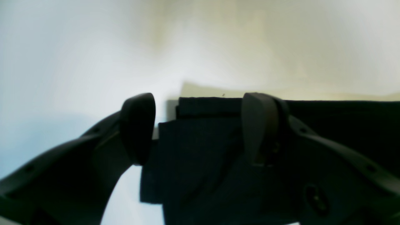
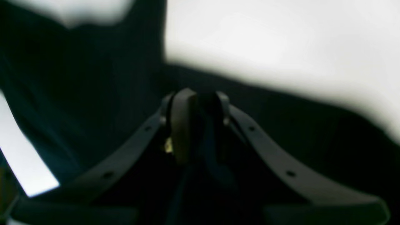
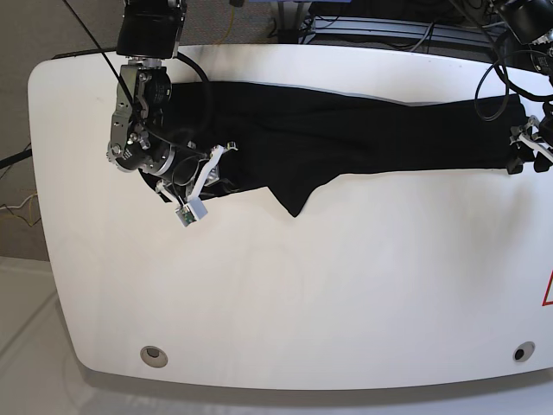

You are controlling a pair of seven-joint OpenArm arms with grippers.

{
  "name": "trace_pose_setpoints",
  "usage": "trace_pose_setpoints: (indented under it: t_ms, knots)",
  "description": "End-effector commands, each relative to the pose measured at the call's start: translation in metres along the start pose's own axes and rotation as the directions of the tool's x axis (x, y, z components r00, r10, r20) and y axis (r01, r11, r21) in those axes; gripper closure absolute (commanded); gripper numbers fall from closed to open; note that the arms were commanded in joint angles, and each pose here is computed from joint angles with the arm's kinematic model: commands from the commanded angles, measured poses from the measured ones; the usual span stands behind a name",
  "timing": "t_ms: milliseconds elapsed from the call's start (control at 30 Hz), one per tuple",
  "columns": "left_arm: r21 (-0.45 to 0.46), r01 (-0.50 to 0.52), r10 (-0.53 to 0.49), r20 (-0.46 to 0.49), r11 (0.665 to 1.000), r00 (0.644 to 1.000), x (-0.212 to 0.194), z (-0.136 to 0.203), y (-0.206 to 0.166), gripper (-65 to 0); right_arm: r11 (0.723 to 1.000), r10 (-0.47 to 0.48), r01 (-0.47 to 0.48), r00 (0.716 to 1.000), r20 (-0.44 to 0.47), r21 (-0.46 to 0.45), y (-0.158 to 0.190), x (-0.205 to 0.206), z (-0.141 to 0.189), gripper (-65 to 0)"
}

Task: Fold the T-shirt properly
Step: 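Grasp the folded strip end with the right gripper and pull it taut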

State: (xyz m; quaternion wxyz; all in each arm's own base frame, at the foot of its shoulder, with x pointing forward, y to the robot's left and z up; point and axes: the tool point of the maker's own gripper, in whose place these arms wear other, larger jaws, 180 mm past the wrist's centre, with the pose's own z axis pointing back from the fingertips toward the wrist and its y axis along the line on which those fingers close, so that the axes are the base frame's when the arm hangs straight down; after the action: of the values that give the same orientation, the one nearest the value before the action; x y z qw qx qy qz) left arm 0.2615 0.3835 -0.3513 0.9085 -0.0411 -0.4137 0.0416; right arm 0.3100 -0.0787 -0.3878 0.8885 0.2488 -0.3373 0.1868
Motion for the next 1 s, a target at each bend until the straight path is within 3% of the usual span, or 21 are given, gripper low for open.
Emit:
trace_pose_setpoints:
  t_ms: [0, 200, 433, 800, 967]
  knots:
    - [-0.018, 0.010, -0.009, 0.059, 1.000, 0.998, 0.020, 0.007, 0.003, -41.7, 1.000, 0.005, -0.006, 1.000, 0.026, 0.023, 0.007, 0.004, -0.001, -10.5]
    - [-0.077, -0.065, 0.072, 0.087, 0.995, 0.994, 0.023, 0.007, 0.005, -41.5, 0.999, -0.025, 0.023, 0.999, 0.044, 0.045, 0.014, -0.008, -0.008, -7.0]
    - [-0.056, -0.064, 0.068, 0.078, 0.996, 0.995, 0.025, 0.008, 0.017, -41.1, 0.998, -0.057, 0.056, 0.998, 0.037, 0.024, 0.004, -0.023, -0.009, -0.3]
    - [-0.016, -0.032, 0.032, 0.027, 0.999, 0.999, 0.010, 0.016, 0.023, -40.9, 0.997, -0.069, 0.070, 0.997, 0.029, -0.012, -0.008, -0.042, -0.005, 0.0]
    - [-0.025, -0.042, 0.042, -0.011, 0.999, 0.999, -0.016, 0.017, 0.010, -40.9, 1.000, -0.026, 0.026, 0.999, 0.021, 0.001, 0.000, -0.033, -0.006, 0.0]
